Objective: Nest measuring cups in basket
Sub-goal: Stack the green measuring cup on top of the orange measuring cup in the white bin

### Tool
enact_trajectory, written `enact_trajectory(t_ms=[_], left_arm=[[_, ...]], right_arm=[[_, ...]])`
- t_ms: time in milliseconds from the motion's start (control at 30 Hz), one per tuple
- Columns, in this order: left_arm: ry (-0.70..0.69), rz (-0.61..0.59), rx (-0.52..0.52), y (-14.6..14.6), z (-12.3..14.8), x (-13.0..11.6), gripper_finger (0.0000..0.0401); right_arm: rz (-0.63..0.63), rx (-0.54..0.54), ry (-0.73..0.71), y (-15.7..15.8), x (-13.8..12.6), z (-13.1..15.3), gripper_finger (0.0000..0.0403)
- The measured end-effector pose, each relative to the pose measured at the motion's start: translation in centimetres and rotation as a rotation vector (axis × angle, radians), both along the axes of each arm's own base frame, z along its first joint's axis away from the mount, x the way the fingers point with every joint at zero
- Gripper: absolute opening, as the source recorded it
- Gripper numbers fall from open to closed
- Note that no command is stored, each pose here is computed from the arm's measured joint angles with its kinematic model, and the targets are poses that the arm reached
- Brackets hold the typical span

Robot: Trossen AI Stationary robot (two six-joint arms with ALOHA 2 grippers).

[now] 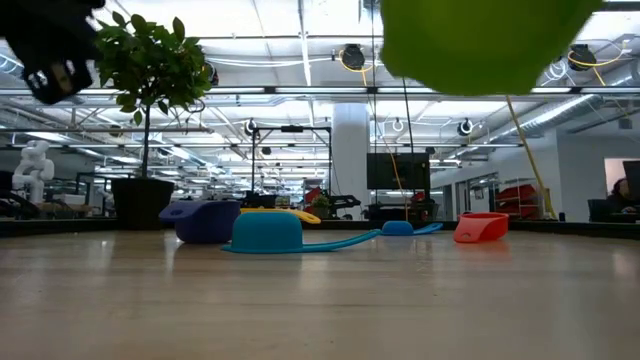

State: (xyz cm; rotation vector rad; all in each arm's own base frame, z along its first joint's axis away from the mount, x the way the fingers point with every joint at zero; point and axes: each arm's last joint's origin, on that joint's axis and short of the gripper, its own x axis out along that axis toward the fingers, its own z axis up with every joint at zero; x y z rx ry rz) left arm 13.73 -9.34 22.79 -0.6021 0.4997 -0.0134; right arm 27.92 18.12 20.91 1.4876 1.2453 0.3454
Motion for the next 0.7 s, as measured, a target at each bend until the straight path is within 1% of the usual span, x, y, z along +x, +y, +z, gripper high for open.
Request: enact_trajectory(t_ms=[133,267,333,400,500,600,700], left_arm=[[-0.113,-0.034,0.025,-0.2,1.0,0.5,0.0122],[-0.23,-0.027,0.01,0.0,2.2,1.1,0.0172],[-0.261,-0.021,0.01,0.1,3.0,1.3,0.0194],[-0.267,-0.03,0.031,0.3,4.2,1.6,0.0212],[-0.223,-0.069,0.106,0.6,6.0,2.1,0.0228],[-0.193,-0.119,0.166,0.8,7.8,2.9,0.0231],[-0.188,-0.154,0.205,1.0,8.9,3.7,0.0232]], right_arm=[[0.058,0.036,-0.058,-1.3,0.8,0.4,0.0116],[0.111,0.08,-0.112,-2.7,1.6,0.8,0.0116],[0.146,0.112,-0.13,-3.5,1.9,1.1,0.0116],[0.189,0.15,-0.134,-4.1,2.2,1.3,0.0116],[0.239,0.202,-0.146,-5.1,2.5,1.7,0.0116],[0.262,0.245,-0.19,-6.1,2.9,2.4,0.0116],[0.263,0.28,-0.219,-7.4,3.4,3.0,0.0116]])
